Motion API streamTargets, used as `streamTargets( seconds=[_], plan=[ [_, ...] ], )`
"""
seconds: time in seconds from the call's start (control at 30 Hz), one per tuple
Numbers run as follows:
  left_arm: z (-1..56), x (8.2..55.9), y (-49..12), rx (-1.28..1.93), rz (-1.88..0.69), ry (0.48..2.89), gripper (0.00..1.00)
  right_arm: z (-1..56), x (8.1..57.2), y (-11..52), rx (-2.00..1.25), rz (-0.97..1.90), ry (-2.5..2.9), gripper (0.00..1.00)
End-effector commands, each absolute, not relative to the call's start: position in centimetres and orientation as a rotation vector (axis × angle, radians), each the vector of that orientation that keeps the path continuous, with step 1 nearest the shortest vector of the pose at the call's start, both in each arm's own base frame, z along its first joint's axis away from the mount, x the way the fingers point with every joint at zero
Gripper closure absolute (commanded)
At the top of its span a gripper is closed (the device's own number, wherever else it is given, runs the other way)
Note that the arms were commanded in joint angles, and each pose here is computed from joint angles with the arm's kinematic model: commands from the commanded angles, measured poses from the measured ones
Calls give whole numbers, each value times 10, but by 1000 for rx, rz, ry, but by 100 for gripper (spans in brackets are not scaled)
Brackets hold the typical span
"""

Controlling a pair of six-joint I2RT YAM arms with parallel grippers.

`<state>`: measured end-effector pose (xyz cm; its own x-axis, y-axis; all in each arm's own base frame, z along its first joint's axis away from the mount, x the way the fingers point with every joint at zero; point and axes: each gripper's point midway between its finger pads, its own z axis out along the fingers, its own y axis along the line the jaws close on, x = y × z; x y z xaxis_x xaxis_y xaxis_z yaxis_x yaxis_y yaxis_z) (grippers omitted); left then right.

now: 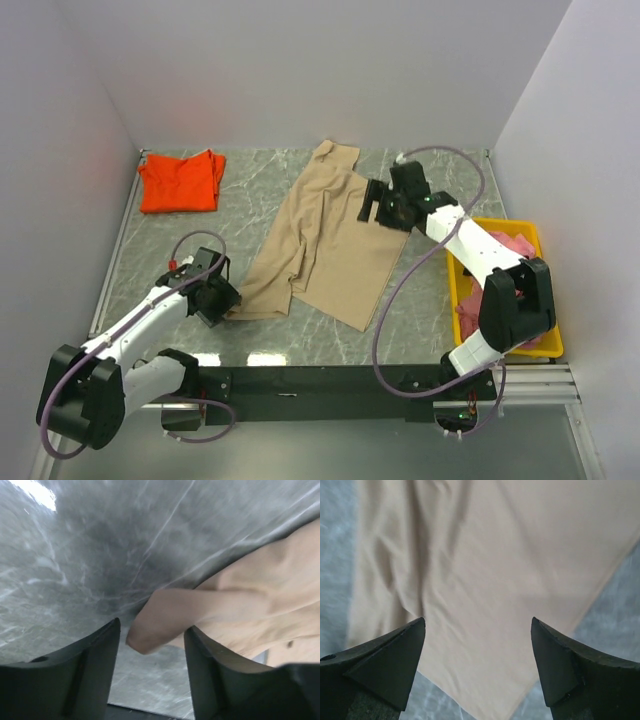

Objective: Fold and stack the t-shirts
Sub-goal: Flatten the tshirt out

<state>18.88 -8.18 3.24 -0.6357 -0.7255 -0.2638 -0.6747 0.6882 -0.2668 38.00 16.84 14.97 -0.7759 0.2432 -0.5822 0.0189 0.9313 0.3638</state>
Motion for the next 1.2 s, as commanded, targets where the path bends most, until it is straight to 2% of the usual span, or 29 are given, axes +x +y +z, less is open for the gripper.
streamTargets(
  seconds=[0.0,0.2,0.43,0.5,0.6,0.7,0.73,0.77,0.8,1.17],
  plan=[
    [28,189,-97,-1086,-320,2577,43,128,352,163,240,421,2468,8],
    [21,194,-89,-1091,-237,2568,48,98,302,171,135,397,2594,8],
    [29,205,-86,-1062,-221,2537,39,81,239,178,40,354,2717,8],
    [30,206,-80,-1065,-178,2524,39,77,220,177,11,322,2751,8],
    [26,208,-78,-1057,-169,2522,46,73,200,177,-19,298,2771,8],
    [17,206,-79,-1065,-151,2550,63,68,184,182,-33,314,2795,8],
    [16,207,-80,-1065,-156,2554,84,66,179,187,-44,322,2801,9],
    [13,205,-80,-1060,-154,2567,96,62,174,188,-49,322,2812,9],
    [14,208,-82,-1052,-168,2563,99,60,173,192,-62,328,2812,9],
    [59,222,-90,-941,-351,2427,99,26,156,212,-148,197,2887,19]
  ],
)
